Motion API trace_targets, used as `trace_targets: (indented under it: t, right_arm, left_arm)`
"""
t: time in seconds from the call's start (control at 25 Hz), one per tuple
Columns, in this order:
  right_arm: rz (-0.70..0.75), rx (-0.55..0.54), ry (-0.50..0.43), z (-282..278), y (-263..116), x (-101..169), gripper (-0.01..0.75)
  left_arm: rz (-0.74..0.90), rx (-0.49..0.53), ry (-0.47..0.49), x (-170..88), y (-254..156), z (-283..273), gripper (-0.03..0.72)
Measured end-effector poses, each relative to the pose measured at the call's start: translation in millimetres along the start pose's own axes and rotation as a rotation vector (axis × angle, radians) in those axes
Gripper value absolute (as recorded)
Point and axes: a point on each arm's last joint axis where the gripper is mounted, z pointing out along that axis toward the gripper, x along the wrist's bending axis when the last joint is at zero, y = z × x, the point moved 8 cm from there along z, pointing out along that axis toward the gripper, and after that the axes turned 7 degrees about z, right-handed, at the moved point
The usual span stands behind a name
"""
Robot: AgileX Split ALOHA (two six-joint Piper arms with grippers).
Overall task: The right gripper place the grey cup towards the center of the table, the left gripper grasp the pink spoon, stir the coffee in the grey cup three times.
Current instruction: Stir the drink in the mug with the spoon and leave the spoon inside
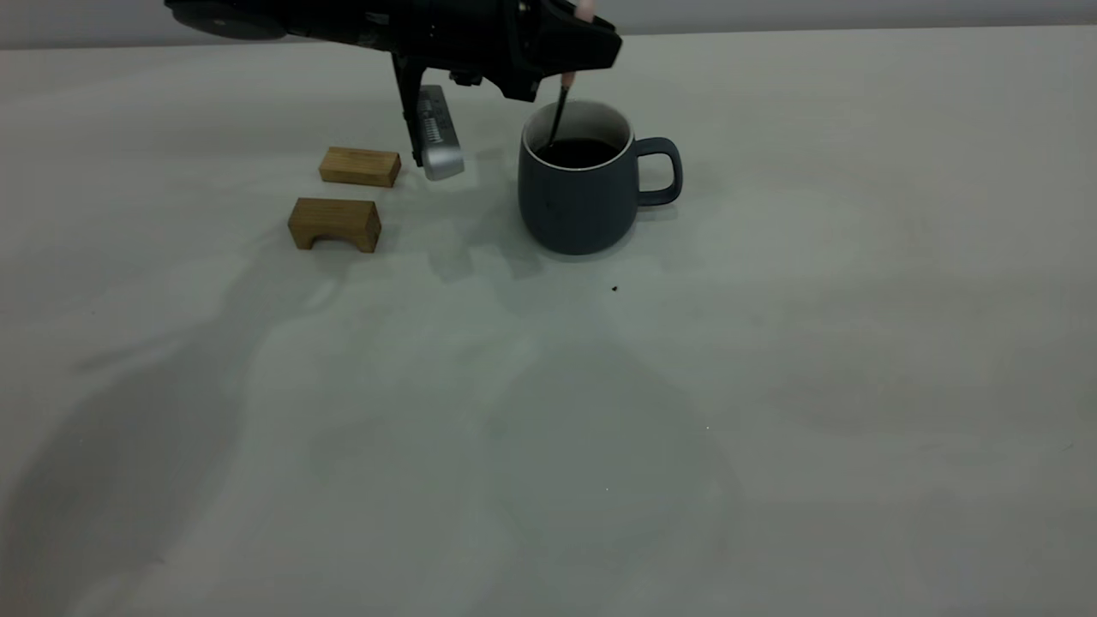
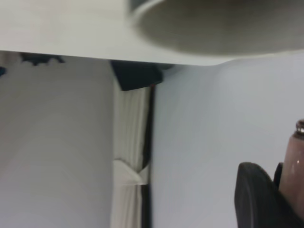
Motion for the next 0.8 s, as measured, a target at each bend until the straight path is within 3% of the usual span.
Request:
trace_targets:
  t: [0.12, 0.28, 0.52, 0.64, 0.8]
  right_arm:
    - [0.000, 0.000, 0.000, 0, 0, 0, 0.438]
    - [0.000, 0.000, 0.000, 0, 0, 0, 0.438]
    - [0.000, 0.000, 0.000, 0, 0, 0, 0.438]
    - [-0.001, 0.000, 0.000, 0, 0, 0, 0.438]
    - [-0.001, 0.000, 0.000, 0, 0, 0, 0.438]
  left_arm:
    - [0.027, 0.018, -0.014, -8, -4, 10, 0.102]
    - [0.063, 0.042, 0.016, 0, -11, 33, 0.102]
    - [0.001, 0.078, 0.165, 29, -18, 36, 0.102]
    - [-0.066, 0.031, 0.259, 41, -10, 29, 0.100]
    - [-0.136, -0.054, 0.292, 36, 9, 12, 0.100]
